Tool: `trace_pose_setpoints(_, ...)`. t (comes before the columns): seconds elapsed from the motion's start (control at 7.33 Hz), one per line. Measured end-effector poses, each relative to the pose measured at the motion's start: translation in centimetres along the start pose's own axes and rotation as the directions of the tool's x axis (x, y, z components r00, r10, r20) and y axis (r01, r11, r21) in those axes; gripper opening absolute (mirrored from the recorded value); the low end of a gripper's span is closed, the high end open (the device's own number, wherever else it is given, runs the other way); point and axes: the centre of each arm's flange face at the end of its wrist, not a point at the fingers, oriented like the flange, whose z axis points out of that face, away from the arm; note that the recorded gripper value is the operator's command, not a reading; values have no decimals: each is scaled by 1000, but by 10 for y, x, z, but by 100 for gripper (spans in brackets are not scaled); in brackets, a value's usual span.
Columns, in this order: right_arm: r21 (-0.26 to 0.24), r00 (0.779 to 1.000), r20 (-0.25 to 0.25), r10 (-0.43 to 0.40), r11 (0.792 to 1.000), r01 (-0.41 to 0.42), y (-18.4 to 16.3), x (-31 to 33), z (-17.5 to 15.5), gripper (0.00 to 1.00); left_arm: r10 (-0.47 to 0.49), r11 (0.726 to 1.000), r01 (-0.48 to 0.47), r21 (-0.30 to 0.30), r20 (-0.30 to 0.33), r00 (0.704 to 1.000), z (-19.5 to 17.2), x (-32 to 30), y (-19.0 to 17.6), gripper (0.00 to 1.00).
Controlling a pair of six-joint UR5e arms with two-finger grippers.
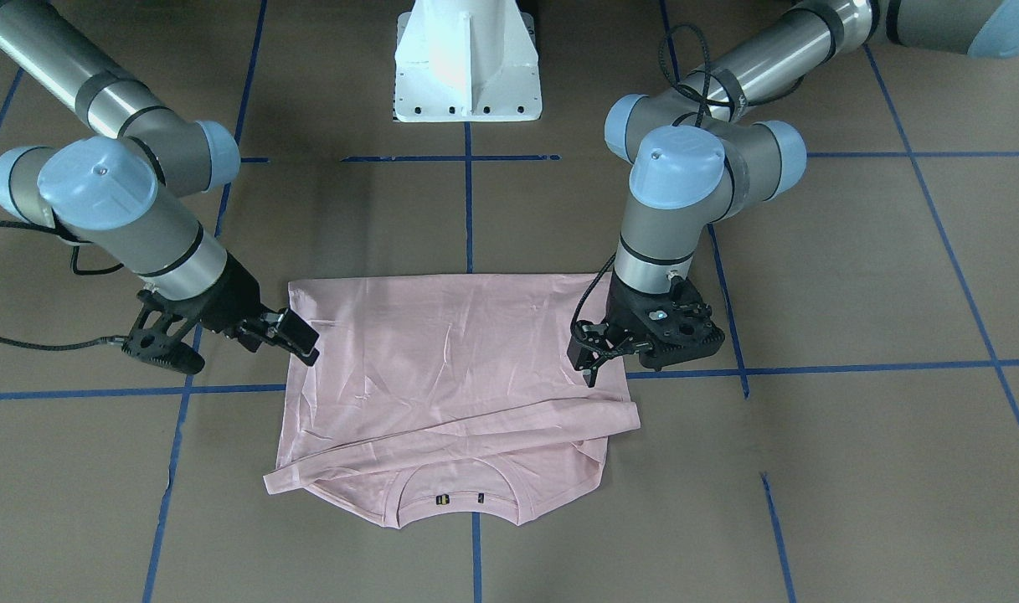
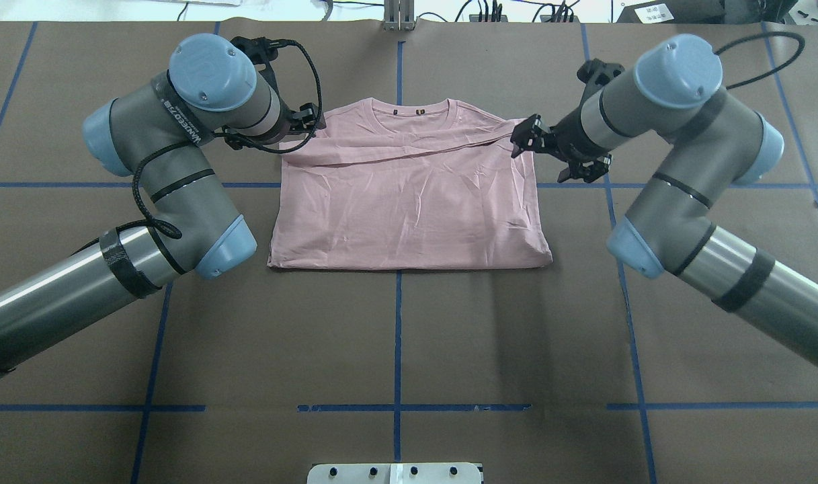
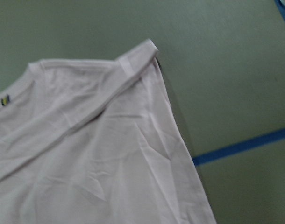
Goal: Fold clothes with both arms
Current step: 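Move the right gripper down to the folded shirt's side edge nearest it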
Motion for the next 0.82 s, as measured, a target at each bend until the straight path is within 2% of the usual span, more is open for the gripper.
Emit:
trace_pose_setpoints(0.27,6,998,-63,-27,1000,28,55,39,23,94,-14,1000,14,-1,-9,1000,-4,2,2,100)
trace_pose_setpoints(0.55,4,994,-101,-51,999,52,83,53,42,85,-32,999,32,-3,-16,999,-7,4,5,100)
trace_pose_setpoints(0.68,0,993,-107,-56,998,57,88,54,45,75,-36,999,36,-4,-19,999,-8,5,6,100)
trace_pose_setpoints(0.82,-2,992,-108,-59,998,60,90,54,46,44,-37,999,37,-4,-18,999,-7,5,6,100)
